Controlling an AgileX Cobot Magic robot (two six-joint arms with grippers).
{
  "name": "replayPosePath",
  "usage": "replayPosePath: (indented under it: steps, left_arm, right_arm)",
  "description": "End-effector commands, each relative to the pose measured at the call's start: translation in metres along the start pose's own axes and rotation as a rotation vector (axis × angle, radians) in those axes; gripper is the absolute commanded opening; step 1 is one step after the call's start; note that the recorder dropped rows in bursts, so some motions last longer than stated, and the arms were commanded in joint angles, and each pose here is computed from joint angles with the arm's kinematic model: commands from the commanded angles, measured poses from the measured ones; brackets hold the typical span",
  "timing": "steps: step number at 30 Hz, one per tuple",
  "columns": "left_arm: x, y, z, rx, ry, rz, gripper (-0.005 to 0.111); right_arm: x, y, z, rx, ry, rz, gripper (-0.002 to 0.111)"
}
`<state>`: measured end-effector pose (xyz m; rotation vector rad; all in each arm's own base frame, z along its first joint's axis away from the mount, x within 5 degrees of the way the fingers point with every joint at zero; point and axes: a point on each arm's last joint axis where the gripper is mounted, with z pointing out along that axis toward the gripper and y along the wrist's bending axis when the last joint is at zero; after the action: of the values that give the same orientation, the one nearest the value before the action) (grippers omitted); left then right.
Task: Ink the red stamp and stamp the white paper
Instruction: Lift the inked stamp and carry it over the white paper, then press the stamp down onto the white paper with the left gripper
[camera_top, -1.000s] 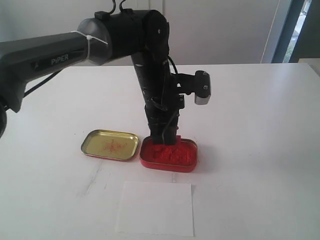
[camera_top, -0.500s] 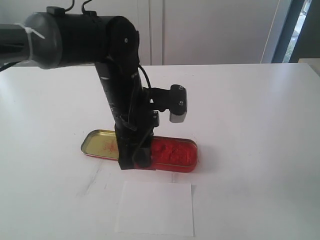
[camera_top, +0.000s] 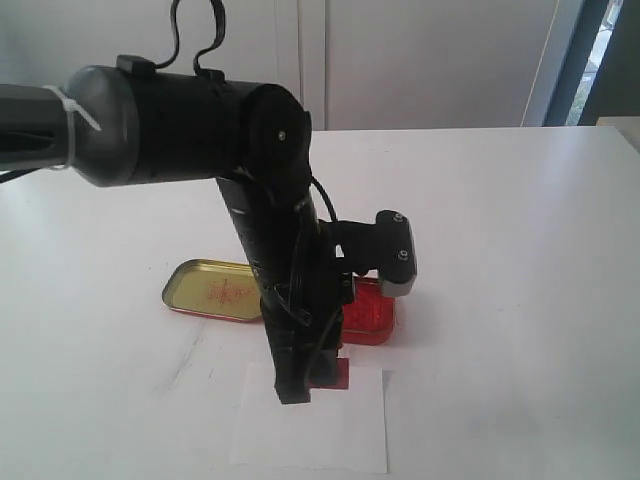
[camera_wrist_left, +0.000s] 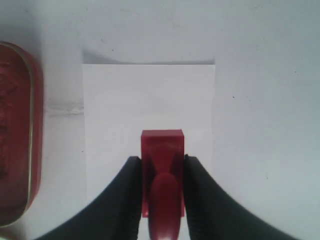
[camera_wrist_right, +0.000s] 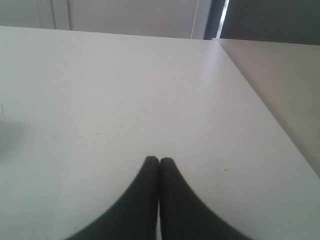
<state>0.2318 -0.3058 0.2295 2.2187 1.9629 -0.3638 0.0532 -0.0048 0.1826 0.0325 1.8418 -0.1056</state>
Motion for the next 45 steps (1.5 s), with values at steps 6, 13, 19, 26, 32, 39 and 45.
replayPosePath:
  steps: [6, 13, 19, 26, 32, 39, 45]
  left_arm:
    - [0.0, 0.003, 0.027, 0.042, 0.012, -0.056, 0.0]
    - [0.003, 0.006, 0.045, 0.078, 0.046, -0.069, 0.0]
    - [0.005, 0.008, 0.055, 0.091, 0.065, -0.073, 0.0]
    - [0.005, 0.009, 0.06, 0.09, 0.068, -0.073, 0.0]
    - [0.006, 0.011, 0.066, 0.09, 0.068, -0.082, 0.0]
    - [0.007, 0.015, 0.079, 0.082, 0.071, -0.108, 0.0]
    - [0.012, 0.016, 0.093, 0.072, 0.073, -0.124, 0.0]
  right_arm:
    - [0.0, 0.0, 0.0, 0.007, -0.014, -0.007, 0.0]
    - [0.0, 0.0, 0.0, 0.007, -0.014, -0.007, 0.0]
    - [0.0, 0.0, 0.0, 0.007, -0.014, -0.007, 0.0]
    - [0.0, 0.0, 0.0, 0.007, -0.014, -0.007, 0.0]
    - [0.0, 0.0, 0.0, 0.007, -0.014, -0.007, 0.0]
    - [0.0, 0.0, 0.0, 0.007, -0.014, -0.007, 0.0]
    - [0.0, 0.0, 0.0, 0.007, -0.014, -0.007, 0.0]
